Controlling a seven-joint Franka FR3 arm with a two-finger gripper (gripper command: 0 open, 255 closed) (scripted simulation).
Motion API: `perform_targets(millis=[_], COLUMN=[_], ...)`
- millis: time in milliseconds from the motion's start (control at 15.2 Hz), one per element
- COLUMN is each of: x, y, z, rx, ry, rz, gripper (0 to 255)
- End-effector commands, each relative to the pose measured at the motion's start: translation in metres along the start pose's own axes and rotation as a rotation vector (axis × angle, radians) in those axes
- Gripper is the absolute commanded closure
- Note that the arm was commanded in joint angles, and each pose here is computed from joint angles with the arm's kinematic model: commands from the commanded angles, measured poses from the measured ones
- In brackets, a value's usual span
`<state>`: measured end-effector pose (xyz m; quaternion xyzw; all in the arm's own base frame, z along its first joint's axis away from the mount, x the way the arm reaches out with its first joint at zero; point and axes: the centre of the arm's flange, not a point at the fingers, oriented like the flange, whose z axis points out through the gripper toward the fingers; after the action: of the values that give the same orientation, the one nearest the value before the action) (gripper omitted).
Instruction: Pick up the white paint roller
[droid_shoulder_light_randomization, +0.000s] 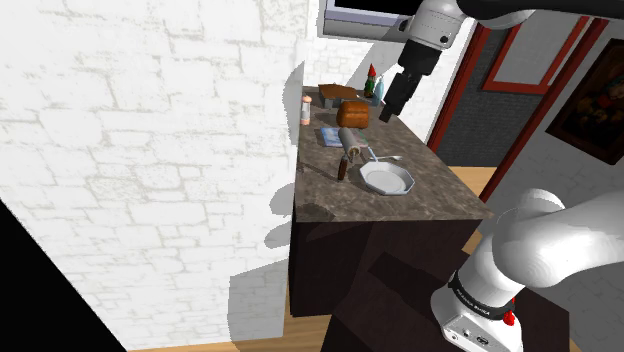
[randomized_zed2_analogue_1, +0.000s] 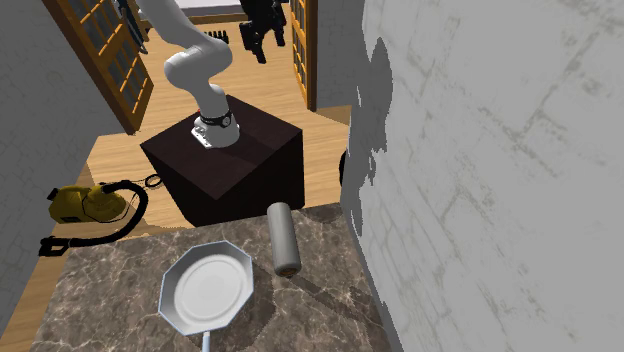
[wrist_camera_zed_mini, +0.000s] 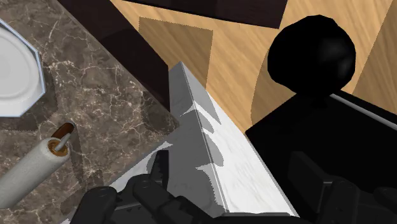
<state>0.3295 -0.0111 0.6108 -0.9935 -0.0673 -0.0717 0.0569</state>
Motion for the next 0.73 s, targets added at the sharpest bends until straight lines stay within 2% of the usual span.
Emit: perform_targets(millis=[0,660], x=[0.000,0.059], y=[0.000,0.093], z=[0.000,0.074], rx=[0.000,0.002], ry=[0.000,-0.005], rz=[0.000,0.138], gripper=[0,0])
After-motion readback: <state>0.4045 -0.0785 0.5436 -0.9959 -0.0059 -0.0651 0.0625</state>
